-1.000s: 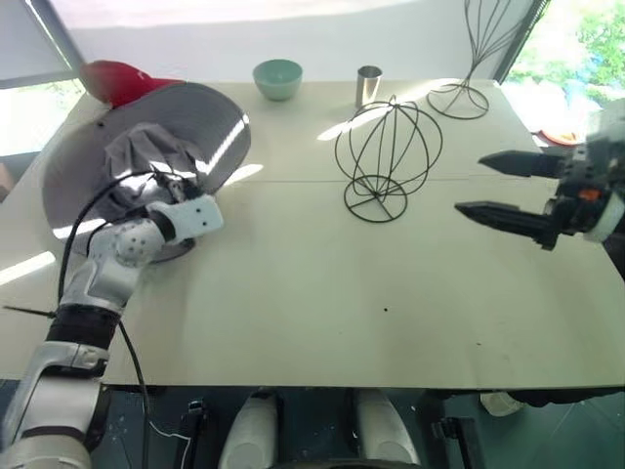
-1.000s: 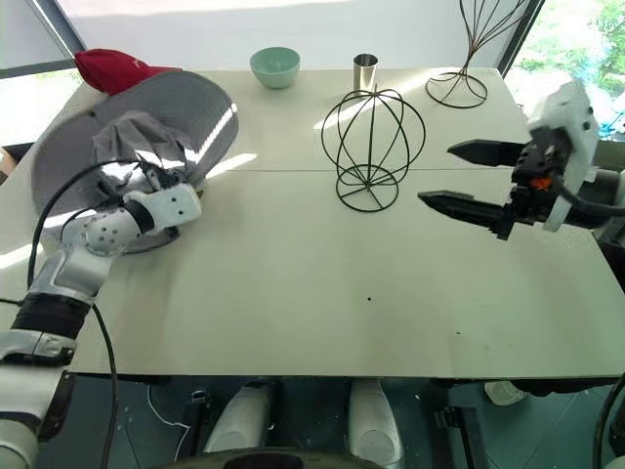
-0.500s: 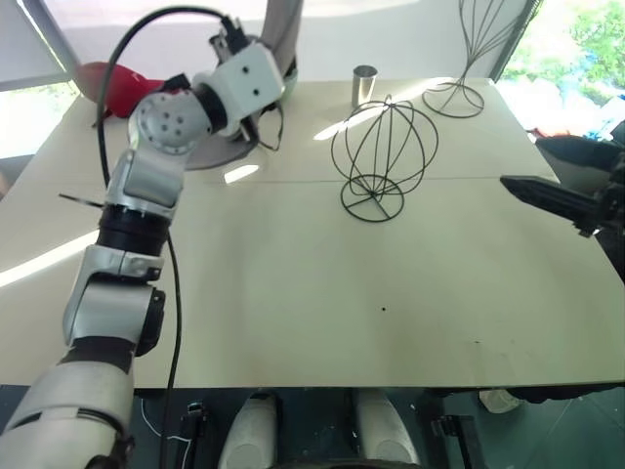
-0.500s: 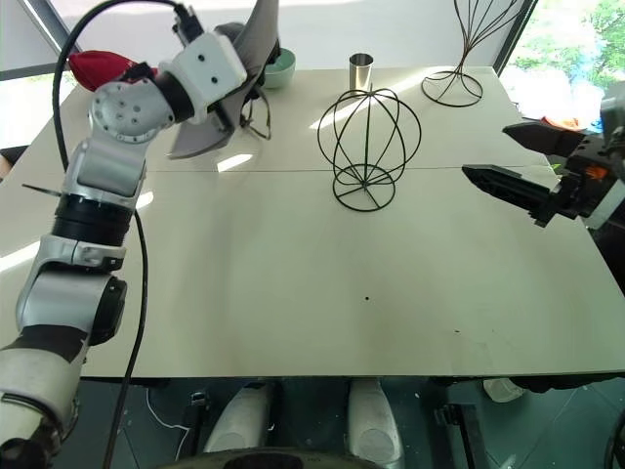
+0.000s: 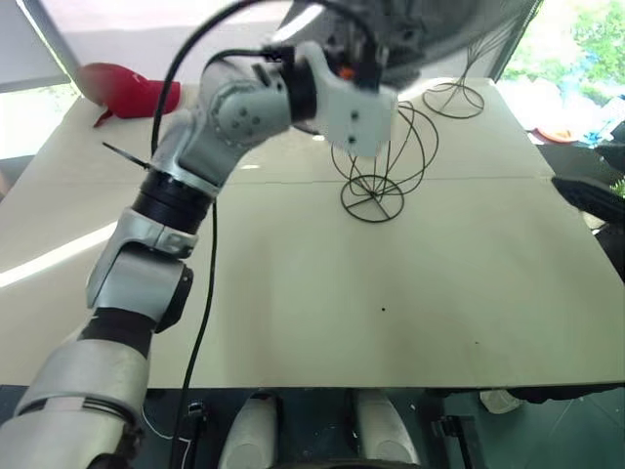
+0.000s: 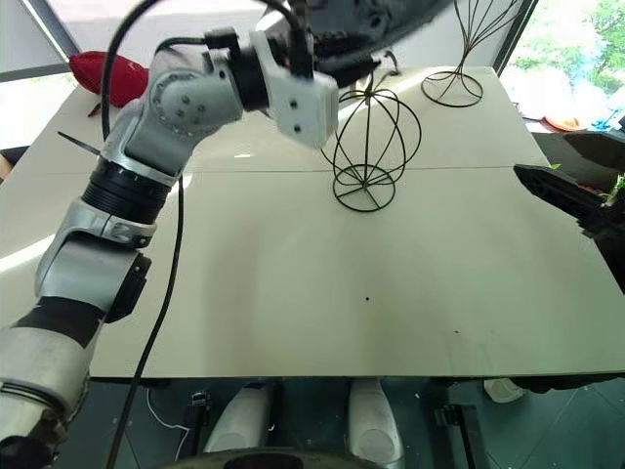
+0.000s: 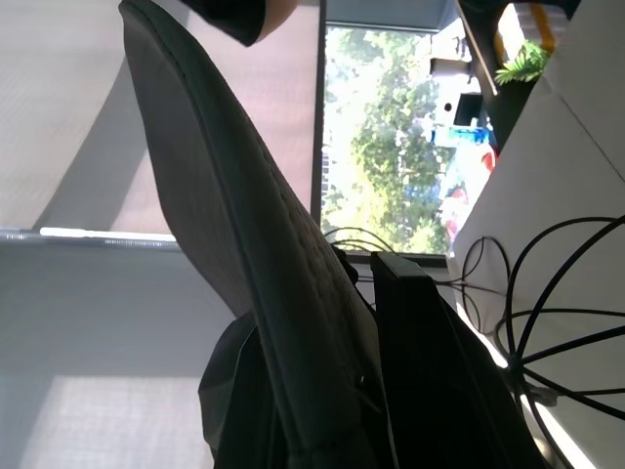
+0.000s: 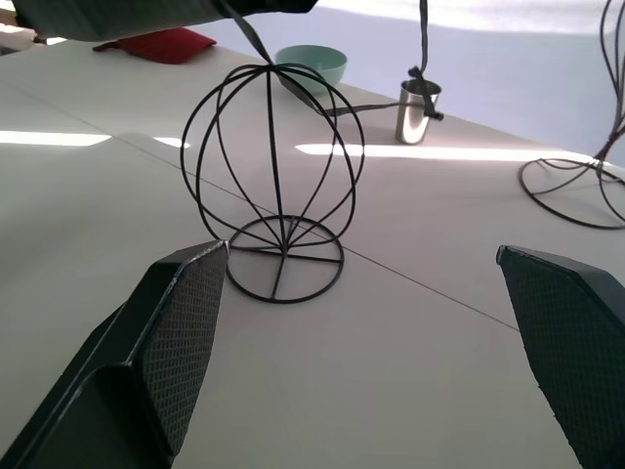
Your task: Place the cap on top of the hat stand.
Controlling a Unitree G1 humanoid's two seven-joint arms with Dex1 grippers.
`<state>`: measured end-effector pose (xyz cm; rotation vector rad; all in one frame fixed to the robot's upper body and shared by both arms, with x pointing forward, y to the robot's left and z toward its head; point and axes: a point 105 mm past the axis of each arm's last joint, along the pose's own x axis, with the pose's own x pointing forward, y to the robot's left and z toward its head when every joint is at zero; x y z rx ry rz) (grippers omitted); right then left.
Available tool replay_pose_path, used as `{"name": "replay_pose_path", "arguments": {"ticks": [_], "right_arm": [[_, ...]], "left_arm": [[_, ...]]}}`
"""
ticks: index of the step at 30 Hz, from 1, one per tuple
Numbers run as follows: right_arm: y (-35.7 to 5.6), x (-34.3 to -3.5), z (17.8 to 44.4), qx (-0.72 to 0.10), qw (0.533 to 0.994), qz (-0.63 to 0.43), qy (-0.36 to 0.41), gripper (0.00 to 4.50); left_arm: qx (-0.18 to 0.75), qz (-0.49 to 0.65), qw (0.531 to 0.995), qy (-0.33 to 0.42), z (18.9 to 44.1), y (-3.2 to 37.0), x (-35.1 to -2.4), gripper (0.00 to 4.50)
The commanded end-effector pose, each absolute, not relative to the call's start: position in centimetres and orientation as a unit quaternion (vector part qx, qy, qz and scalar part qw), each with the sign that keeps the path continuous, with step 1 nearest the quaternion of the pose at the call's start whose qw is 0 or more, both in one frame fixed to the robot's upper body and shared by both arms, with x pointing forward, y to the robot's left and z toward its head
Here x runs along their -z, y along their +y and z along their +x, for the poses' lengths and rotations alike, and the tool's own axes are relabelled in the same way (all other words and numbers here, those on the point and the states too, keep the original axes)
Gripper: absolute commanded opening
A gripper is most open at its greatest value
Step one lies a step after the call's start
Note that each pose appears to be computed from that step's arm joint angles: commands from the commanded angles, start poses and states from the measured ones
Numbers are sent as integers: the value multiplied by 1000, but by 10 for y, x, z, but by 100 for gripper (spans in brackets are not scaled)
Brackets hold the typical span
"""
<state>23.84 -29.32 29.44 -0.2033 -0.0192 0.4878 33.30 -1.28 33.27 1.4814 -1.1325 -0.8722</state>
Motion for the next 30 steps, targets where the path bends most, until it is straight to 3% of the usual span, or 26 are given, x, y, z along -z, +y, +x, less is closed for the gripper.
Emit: {"name": "replay_pose_path", "arguments": {"ticks": [1,7,11,14,24,30], "right_arm": [[-294,-302,229,-230,967,-108,-32,450],[-294,-299,228,-223,970,-95,-36,450],[-293,-296,231,-222,970,-89,-34,450],[-294,-295,233,-220,971,-85,-34,450],[-294,-290,238,-217,972,-91,-23,450],[-294,-291,239,-217,972,-92,-24,450]], "left_arm": [[361,642,481,-475,331,2,-318,25],[380,686,401,-474,330,10,-269,25],[361,712,310,-517,323,11,-250,25],[366,718,285,-519,325,15,-235,25],[336,742,235,-530,343,19,-237,25],[329,759,181,-531,353,26,-240,25]]}}
